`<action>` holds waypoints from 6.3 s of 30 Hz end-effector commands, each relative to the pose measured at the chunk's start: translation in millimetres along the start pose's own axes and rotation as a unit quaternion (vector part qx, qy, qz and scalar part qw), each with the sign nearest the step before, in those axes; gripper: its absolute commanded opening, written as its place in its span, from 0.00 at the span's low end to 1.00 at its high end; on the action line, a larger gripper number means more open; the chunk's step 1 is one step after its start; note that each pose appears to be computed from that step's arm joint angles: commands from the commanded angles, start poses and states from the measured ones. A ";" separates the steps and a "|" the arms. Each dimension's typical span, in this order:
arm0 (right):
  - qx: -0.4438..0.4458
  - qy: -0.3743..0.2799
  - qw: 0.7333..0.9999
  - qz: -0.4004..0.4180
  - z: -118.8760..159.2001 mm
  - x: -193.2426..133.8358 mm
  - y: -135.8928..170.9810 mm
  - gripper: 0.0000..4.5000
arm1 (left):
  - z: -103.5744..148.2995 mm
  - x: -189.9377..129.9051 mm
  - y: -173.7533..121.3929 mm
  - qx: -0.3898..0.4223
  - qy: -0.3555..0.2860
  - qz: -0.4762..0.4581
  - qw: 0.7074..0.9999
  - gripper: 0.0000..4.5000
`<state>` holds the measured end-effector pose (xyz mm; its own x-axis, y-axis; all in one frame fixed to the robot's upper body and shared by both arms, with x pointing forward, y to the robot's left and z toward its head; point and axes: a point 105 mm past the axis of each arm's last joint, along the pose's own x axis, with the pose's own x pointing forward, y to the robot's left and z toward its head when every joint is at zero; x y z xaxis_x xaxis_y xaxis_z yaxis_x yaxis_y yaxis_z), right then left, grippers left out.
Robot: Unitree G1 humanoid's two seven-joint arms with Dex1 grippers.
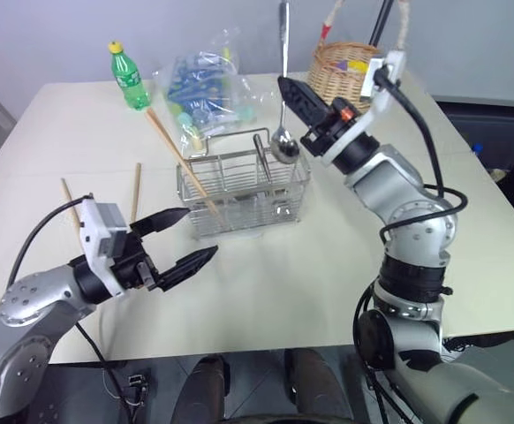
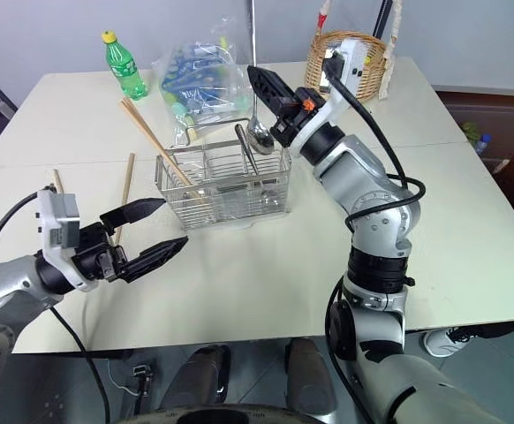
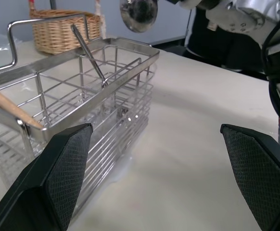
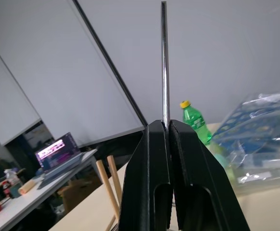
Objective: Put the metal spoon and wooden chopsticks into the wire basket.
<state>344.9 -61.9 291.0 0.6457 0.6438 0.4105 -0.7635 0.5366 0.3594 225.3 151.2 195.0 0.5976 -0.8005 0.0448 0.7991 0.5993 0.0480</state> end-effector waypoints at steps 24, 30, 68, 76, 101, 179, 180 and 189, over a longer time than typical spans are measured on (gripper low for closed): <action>-0.013 -0.016 0.999 0.029 -17.6 -2.5 -8.1 0.99 | 32.1 22.1 -12.9 0.016 -0.026 0.007 1.000 1.00; -0.032 -0.010 0.999 0.029 -14.4 -3.8 -7.1 0.99 | 29.6 19.4 -9.9 0.012 -0.025 0.010 1.000 1.00; -0.255 0.187 0.947 0.053 7.0 -147.4 6.2 0.99 | -34.2 -49.1 58.4 -0.042 -0.036 0.254 0.966 1.00; -0.254 0.192 0.945 0.068 -5.2 -158.6 19.0 0.99 | -43.2 -40.4 70.9 -0.045 -0.036 0.270 0.961 1.00; -0.271 0.231 0.926 0.129 -24.1 -164.6 26.7 0.99 | -58.1 -27.6 146.1 -0.003 0.043 0.437 0.899 1.00; -0.286 0.213 0.930 0.086 -25.3 -159.2 20.0 1.00 | 140.2 27.9 106.3 -0.005 -0.297 0.085 0.951 0.00; -0.286 0.212 0.931 0.086 -25.6 -158.7 19.8 1.00 | 136.6 33.7 101.5 -0.016 -0.295 0.072 0.953 0.00; -0.285 0.204 0.932 0.091 -28.9 -152.8 18.3 1.00 | 87.3 83.4 73.9 -0.075 -0.260 0.011 0.963 0.00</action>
<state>233.1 -137.2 203.8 0.5439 0.8392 -0.0047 -0.8209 0.5309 -0.2105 333.4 134.3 284.5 0.5622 -0.6404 0.5233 0.8021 0.5764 -0.1562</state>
